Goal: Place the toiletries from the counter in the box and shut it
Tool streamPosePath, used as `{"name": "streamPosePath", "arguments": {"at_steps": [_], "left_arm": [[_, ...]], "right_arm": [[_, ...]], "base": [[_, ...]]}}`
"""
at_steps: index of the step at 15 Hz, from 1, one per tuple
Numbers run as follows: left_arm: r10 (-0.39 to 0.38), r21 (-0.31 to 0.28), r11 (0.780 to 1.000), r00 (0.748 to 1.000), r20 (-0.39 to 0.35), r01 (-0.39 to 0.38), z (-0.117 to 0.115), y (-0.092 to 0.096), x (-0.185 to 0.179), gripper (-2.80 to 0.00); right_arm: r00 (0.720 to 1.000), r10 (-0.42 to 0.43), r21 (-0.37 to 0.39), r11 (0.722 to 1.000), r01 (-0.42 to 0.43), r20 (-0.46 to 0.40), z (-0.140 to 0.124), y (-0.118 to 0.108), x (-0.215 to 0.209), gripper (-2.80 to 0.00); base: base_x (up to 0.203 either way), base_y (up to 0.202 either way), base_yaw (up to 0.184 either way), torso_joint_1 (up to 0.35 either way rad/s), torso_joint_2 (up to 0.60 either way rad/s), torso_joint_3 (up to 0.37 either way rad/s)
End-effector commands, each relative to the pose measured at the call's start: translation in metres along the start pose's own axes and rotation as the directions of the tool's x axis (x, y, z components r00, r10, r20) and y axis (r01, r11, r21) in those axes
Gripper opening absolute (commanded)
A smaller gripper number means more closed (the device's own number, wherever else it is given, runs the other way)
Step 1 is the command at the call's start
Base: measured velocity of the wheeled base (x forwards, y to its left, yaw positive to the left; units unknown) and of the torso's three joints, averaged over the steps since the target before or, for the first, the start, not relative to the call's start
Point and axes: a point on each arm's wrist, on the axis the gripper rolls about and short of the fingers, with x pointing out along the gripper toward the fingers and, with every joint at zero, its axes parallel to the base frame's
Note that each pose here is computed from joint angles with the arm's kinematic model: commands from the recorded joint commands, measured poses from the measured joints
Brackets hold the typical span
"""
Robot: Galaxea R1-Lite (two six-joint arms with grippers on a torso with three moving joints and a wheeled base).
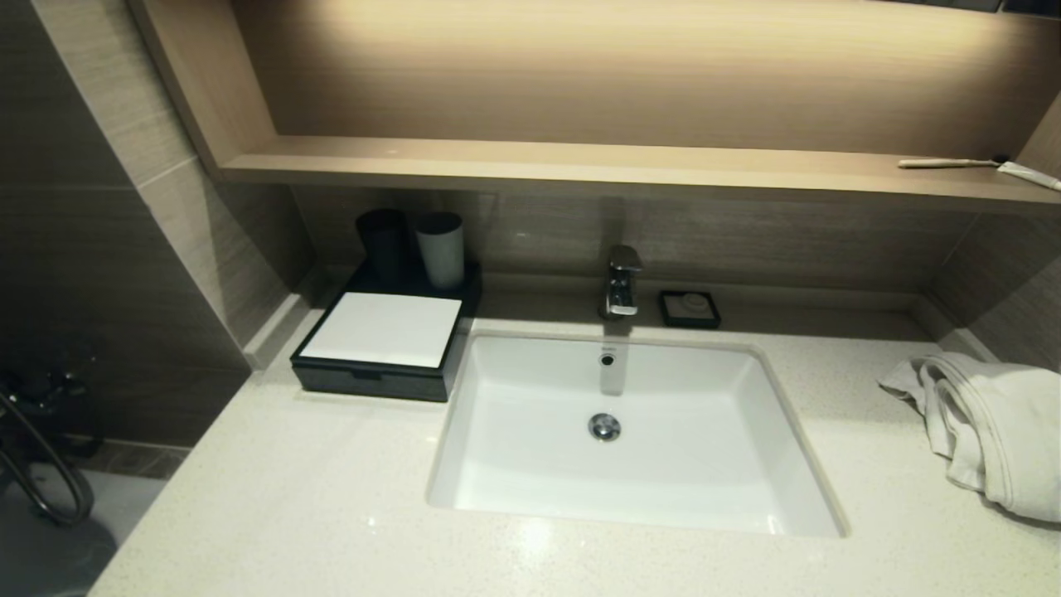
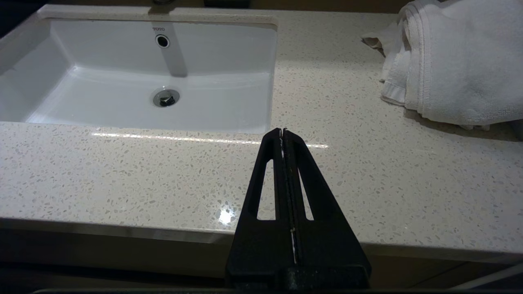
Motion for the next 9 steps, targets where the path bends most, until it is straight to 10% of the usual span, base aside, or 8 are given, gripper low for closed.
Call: {"name": "streamPosePath", "arguments": {"at_steps": [1,9], "left_arm": [[0.0,-0.002,1.0,1.0,-0.003,0.0,-0.0001,0.0,0.0001,-2.8],[0.003,-0.029,1.0,1.0,-0.002,-0.003,0.0,0.0001,0.0001,-2.8]], "right_arm": [[1.0,0.0,0.0,1.0,0.0,0.0,0.0,0.0,0.0,-2.8],[1.0,0.0,0.0,1.0,0.0,0.0,0.0,0.0,0.0,-2.8]], "base": [[0.0,0.0,0.0,0.0,0.0,0.0],[0.0,0.0,0.0,0.0,0.0,0.0]]}}
